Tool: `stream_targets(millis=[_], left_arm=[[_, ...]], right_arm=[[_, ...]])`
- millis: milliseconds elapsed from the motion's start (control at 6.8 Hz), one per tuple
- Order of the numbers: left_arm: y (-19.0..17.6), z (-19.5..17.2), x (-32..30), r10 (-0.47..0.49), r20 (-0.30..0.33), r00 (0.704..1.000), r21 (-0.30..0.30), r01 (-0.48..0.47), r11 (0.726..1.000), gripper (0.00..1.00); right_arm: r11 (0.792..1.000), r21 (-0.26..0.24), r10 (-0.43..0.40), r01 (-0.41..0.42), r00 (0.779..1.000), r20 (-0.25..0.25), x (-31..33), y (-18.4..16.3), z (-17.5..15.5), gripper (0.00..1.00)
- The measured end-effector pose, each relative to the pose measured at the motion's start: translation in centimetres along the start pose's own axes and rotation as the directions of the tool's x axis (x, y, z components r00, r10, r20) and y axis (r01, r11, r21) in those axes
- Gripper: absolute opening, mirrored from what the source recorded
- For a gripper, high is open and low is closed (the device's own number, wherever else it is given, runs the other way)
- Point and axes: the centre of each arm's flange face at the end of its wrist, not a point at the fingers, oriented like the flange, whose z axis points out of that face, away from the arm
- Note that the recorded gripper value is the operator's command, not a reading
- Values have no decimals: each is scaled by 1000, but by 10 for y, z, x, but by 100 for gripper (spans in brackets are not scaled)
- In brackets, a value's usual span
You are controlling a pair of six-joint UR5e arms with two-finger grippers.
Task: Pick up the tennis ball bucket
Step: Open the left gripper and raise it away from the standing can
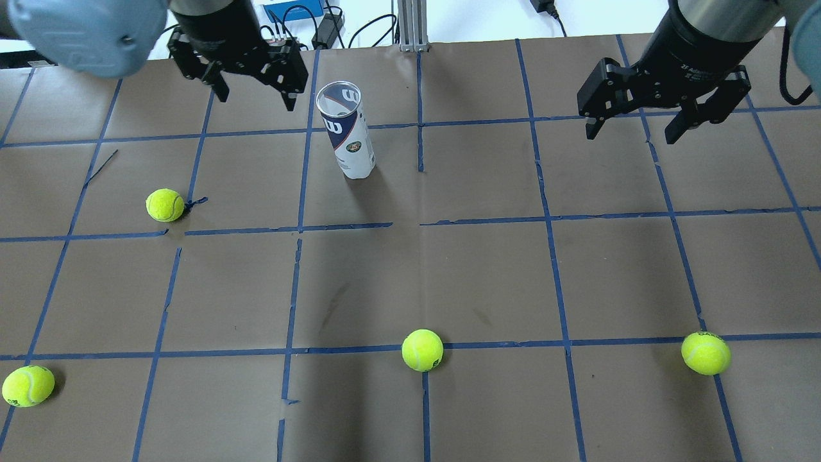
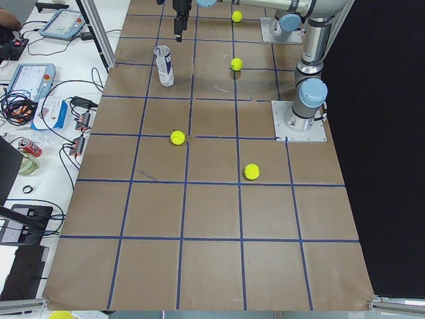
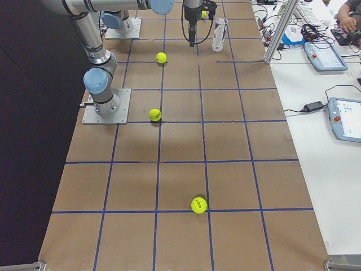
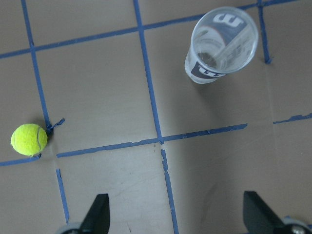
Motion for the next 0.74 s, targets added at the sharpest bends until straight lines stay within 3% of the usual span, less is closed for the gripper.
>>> stream_targets(millis=[294, 735], left_arm=[[37, 5, -29, -79, -50, 996, -14, 78, 997, 100], [44, 9, -30, -125, -57, 990, -24, 124, 992, 100]], right_arm=[[1000, -1, 1, -1, 1000, 1, 0, 0, 1, 100], [1000, -3, 0, 0, 1000, 0, 0, 0, 1, 100]])
